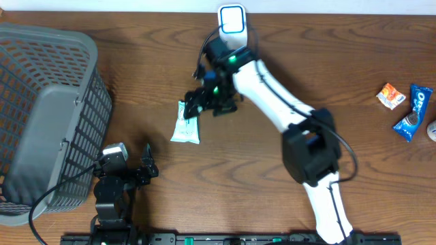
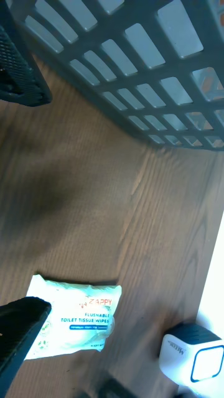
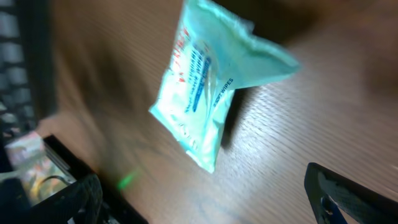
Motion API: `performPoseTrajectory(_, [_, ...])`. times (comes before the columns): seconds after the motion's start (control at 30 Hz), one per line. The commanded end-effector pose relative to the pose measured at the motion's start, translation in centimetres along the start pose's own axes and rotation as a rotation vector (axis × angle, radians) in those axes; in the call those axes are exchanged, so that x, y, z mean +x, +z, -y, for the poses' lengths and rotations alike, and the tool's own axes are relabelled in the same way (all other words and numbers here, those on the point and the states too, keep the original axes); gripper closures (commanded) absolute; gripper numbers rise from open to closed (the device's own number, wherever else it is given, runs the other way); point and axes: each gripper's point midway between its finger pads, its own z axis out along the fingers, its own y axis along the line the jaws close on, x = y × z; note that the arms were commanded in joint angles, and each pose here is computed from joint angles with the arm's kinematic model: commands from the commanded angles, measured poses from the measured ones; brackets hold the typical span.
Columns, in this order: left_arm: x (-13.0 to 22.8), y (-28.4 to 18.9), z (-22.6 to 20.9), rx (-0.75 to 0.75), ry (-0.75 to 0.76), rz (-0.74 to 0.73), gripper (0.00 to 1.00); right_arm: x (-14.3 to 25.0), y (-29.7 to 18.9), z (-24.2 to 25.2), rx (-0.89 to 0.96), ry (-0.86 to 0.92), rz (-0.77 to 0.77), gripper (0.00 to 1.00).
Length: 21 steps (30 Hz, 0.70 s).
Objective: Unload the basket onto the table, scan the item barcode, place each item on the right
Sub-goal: 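Move the right gripper to the light-blue wipes packet and grasp it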
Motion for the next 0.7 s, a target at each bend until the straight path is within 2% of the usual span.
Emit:
performPoseTrajectory(0.0, [1.2,0.3,-0.6,-0.024,0.009,-0.027,0.02,1.1,4.1,0.3,-0.017,0.052,-0.092,0.01])
performPoseTrajectory(0.1, [1.2,0.3,-0.6,-0.024,0.009,-0.027,0.02,1.0,6.3,1.1,-0.012,0.056,-0.108,0.02])
performPoseTrajectory(0.17, [1.2,0.3,-0.6,-0.024,0.009,-0.027,0.02,0.6,7.5,1.8,-0.012,0.074,-0.108,0.07])
performPoseTrajectory(0.23, [1.2,0.3,-0.6,-0.024,0.009,-0.027,0.02,0.1,8.8,2.4,-0.014,0.074,-0.100,0.21])
performPoseTrajectory(0.27, [1.2,0.3,-0.6,-0.024,0.009,-0.027,0.02,-0.1,9.4,2.8,-0.014,0.072,-0.098,0.44])
performPoseTrajectory(0.3, [1.2,0.3,-0.6,-0.024,0.009,-0.027,0.02,-0.1,9.8,3.0,-0.013,0.074,-0.101,0.73])
performPoseTrajectory(0.33, [1.2,0.3,-0.6,-0.024,0.009,-0.027,0.02,0.1,10.2,3.4,-0.010,0.081,-0.112,0.98])
performPoseTrajectory(0.5, [1.2,0.3,-0.6,-0.024,0.009,-0.027,0.02,0.1,9.4,3.8,0.005,0.024,-0.108,0.99])
performPoseTrajectory(0.57, [1.2,0.3,-0.6,-0.024,0.009,-0.027,0.02,0.0,7.8,2.8,-0.049,-0.030,-0.107,0.99])
performPoseTrajectory(0.67, [1.2,0.3,-0.6,-0.024,0.009,-0.027,0.02,0.9,3.4,-0.3,-0.254,-0.123,-0.124,0.99])
